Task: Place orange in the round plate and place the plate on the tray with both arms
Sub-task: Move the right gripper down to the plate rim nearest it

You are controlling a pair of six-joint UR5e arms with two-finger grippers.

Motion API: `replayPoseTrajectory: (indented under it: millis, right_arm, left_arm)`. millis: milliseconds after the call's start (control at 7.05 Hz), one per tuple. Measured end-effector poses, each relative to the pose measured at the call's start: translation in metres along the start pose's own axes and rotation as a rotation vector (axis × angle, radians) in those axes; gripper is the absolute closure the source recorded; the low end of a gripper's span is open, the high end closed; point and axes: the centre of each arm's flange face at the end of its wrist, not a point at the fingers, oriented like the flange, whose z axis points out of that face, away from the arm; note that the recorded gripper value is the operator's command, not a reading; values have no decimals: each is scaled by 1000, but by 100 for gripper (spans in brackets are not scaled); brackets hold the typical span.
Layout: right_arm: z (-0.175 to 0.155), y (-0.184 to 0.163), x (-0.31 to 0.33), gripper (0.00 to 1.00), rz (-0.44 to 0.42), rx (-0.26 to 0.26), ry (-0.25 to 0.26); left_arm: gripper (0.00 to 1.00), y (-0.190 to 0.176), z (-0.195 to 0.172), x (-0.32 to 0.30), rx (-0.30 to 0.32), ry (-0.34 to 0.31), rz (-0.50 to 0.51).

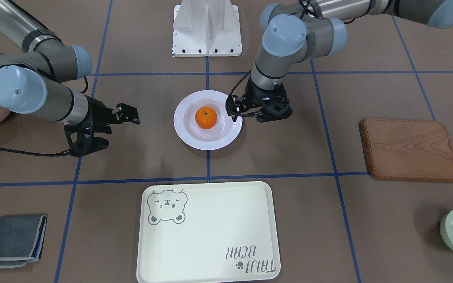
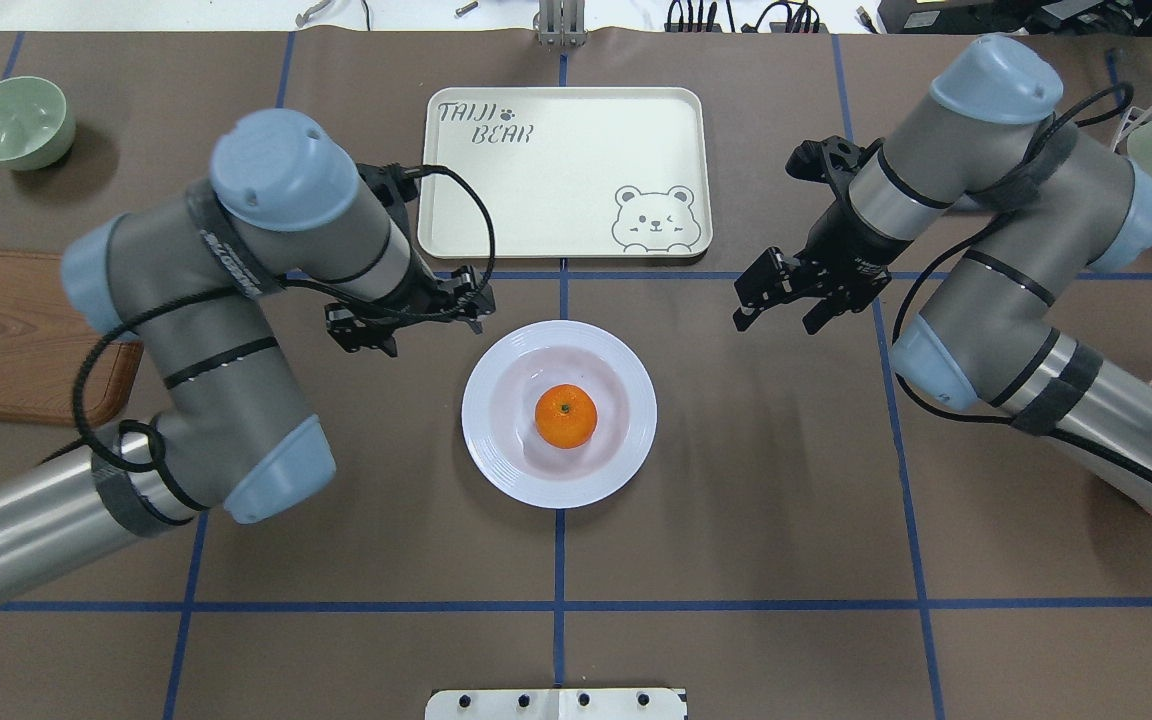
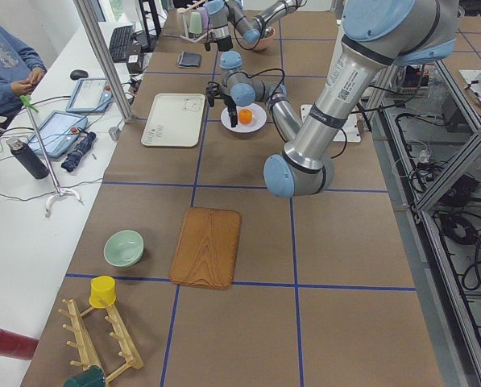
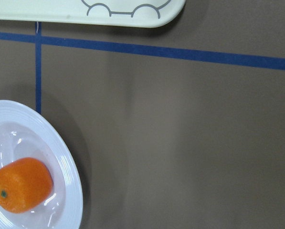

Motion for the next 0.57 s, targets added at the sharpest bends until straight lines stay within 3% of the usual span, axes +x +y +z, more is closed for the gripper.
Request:
replayPoseTrajectory:
  millis: [568]
  right_arm:
    - [51,15,-29,0,121,128,-144]
  left_arm:
    - [3,-47,-62,-62,74,27,-37]
